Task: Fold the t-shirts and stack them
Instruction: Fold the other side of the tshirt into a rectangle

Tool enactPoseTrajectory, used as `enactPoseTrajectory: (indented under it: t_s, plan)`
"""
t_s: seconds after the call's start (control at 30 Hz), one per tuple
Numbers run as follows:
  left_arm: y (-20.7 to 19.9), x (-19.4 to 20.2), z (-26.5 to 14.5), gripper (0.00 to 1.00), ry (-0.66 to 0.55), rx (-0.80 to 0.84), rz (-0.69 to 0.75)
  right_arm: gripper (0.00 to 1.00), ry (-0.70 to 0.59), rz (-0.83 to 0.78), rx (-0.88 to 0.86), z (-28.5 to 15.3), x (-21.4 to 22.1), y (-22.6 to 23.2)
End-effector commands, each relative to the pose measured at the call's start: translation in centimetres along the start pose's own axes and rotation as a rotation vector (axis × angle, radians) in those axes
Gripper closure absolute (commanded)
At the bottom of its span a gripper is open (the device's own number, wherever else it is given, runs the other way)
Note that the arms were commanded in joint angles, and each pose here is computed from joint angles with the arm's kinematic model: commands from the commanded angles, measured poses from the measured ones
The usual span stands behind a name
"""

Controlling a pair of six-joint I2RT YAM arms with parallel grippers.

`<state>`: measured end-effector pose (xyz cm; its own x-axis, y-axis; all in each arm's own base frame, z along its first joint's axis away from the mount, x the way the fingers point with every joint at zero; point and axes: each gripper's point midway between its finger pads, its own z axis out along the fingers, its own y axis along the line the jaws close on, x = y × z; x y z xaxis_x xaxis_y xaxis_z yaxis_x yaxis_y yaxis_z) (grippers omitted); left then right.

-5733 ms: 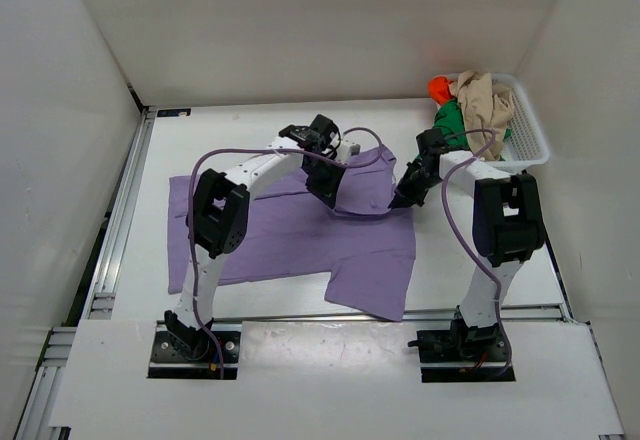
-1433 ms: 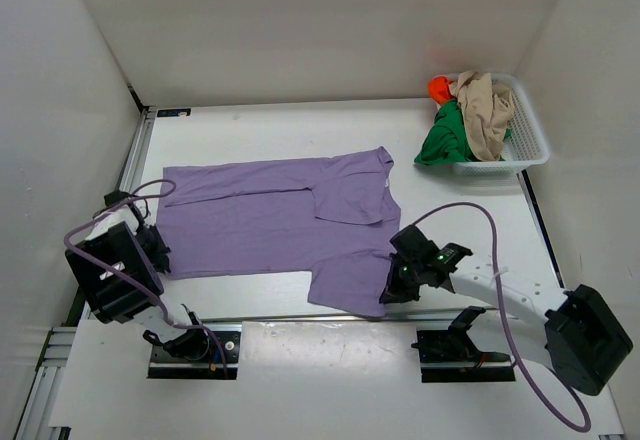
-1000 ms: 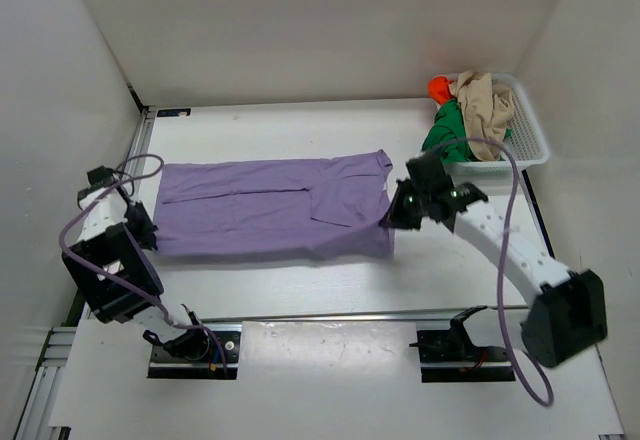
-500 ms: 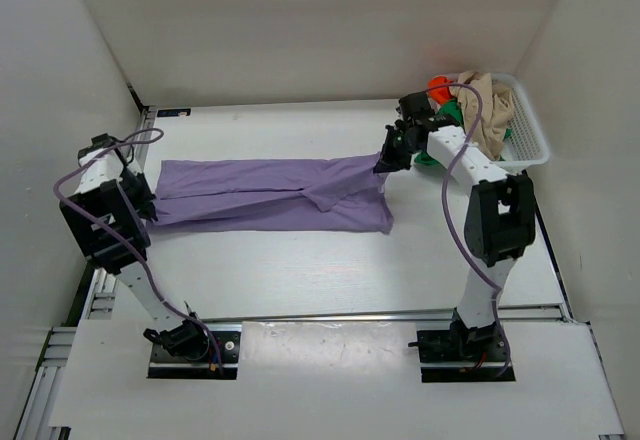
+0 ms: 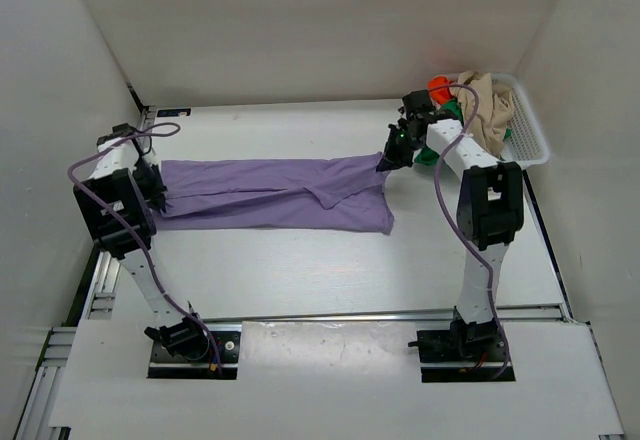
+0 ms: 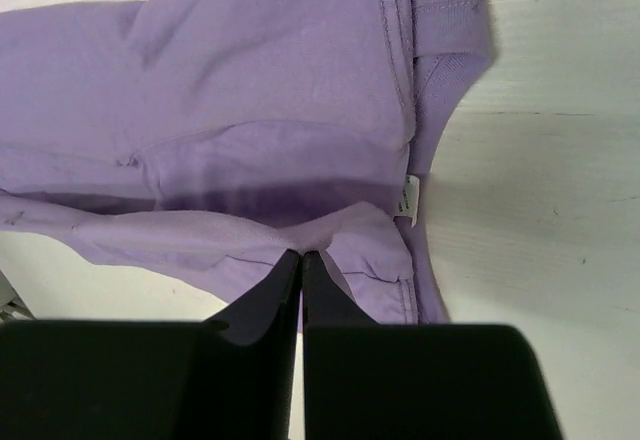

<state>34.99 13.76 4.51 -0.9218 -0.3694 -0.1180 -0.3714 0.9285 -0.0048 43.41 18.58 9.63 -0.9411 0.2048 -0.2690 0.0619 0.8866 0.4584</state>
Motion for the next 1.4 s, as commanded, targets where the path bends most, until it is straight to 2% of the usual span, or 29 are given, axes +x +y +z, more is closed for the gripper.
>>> enactPoseTrajectory:
  t_s: [0.0,0.17,0.33,0.4,0.53,0.67,0.7,0.73,0.8,0.83,0.97,1.1,1.27,1.33,1.37]
  plan:
    - [1.1,-1.8,-0.6,0.82,-0.056,-0.049,-0.002,1.00,0.004,-0.016,-0.015,-0.1,-0.6,0.2]
    - [1.4,-3.3,-0.5,0.75,-0.085,-0.068,-0.003,1.00,0.022,-0.008,-0.006,0.9,-0.4,-0.2]
    - [2.5,-6.9,-2.6,0.74,-0.190,-0.113,-0.019,1.00,0.040,-0.001,0.003,1.9,-0.3,-0.7]
    - [2.7,-8.4,-3.8,0.70,-0.243,-0.122,-0.023,1.00,0.039,-0.002,0.003,2.1,-0.4,-0.7]
    - [2.9,-9.2,-3.9,0.59,-0.257,-0.131,-0.025,1.00,0.039,-0.002,0.003,2.3,-0.6,-0.7]
    - [3.0,-8.5,-3.7,0.37,-0.242,-0.142,-0.026,1.00,0.040,-0.001,0.003,2.6,-0.7,-0.7]
    - [3.2,-8.3,-3.5,0.28,-0.233,-0.151,-0.026,1.00,0.044,-0.001,-0.005,2.5,-0.6,-0.6]
    - [3.2,-8.0,-3.7,0.28,-0.234,-0.151,-0.026,1.00,0.052,0.002,-0.001,2.5,-0.4,-0.6]
    - [3.2,-6.7,-3.4,0.22,-0.200,-0.151,-0.024,0.84,0.052,0.011,-0.001,2.7,-0.6,-0.6]
    - [3.0,-6.1,-3.2,0.21,-0.188,-0.142,-0.022,0.68,0.052,0.011,-0.001,2.5,-0.7,-0.5]
    - [2.4,-3.0,-1.6,0.17,-0.107,-0.109,-0.015,0.37,0.020,-0.011,-0.005,0.8,-1.4,0.3]
    - [2.2,-0.8,-0.2,0.13,-0.055,-0.098,-0.012,0.29,-0.033,-0.060,0.069,-2.4,-1.5,0.1]
    - [2.1,0.0,0.5,0.12,-0.034,-0.088,-0.011,0.26,0.056,-0.070,0.107,-3.0,4.2,-1.3]
    - [1.9,0.0,1.3,0.12,-0.023,-0.078,-0.011,0.23,0.117,-0.060,0.144,-2.5,7.8,-3.2]
    - [1.9,0.0,1.3,0.12,-0.023,-0.078,-0.011,0.20,0.104,-0.054,0.149,-2.5,8.2,-3.6]
